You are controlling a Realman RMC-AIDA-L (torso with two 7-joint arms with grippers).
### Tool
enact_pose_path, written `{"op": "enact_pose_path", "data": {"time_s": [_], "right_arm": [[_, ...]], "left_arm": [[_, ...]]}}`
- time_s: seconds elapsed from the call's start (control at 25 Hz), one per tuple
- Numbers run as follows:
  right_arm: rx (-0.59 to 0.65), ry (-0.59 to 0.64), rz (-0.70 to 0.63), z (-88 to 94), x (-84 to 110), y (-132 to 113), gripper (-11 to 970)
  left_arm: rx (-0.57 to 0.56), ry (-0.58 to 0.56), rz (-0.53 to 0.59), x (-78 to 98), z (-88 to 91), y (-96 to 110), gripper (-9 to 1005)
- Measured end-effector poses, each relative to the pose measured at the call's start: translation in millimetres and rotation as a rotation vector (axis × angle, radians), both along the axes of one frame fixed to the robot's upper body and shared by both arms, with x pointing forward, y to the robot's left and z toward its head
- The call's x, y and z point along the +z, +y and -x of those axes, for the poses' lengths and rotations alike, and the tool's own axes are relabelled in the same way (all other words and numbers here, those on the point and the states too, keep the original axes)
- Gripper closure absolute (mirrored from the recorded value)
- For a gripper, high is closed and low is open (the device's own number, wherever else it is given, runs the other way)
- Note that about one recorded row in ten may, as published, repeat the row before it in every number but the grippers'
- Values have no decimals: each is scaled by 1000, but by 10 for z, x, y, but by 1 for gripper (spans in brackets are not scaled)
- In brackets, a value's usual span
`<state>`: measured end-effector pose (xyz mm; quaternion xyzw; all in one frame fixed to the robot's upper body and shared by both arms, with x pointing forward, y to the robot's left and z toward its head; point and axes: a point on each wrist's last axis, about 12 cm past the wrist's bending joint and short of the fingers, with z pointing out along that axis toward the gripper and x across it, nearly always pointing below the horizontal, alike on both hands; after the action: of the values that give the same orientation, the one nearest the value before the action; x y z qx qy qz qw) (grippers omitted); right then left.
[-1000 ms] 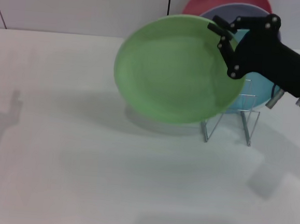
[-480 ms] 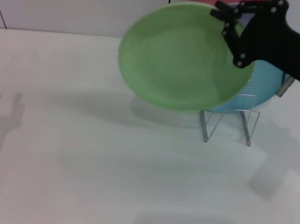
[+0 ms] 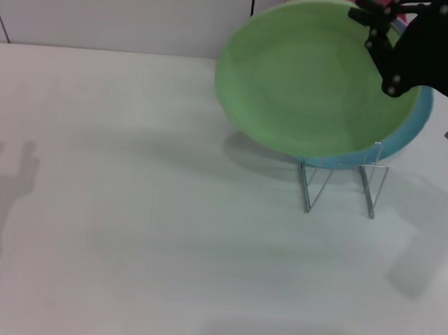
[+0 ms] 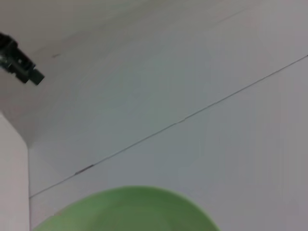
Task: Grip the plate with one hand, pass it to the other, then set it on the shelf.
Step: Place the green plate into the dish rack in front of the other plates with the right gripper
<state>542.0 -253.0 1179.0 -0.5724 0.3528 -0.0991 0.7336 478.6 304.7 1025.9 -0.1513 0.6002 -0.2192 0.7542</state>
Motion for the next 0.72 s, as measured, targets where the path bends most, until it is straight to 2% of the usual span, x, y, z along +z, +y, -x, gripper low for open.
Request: {"op": "enact_pose_path", "data": {"time_s": [0.72], "right_arm": [[-44,-39,123,47,55,-109,923]], "left_arm": [[-5,-4,12,1,13,-28,435]]}}
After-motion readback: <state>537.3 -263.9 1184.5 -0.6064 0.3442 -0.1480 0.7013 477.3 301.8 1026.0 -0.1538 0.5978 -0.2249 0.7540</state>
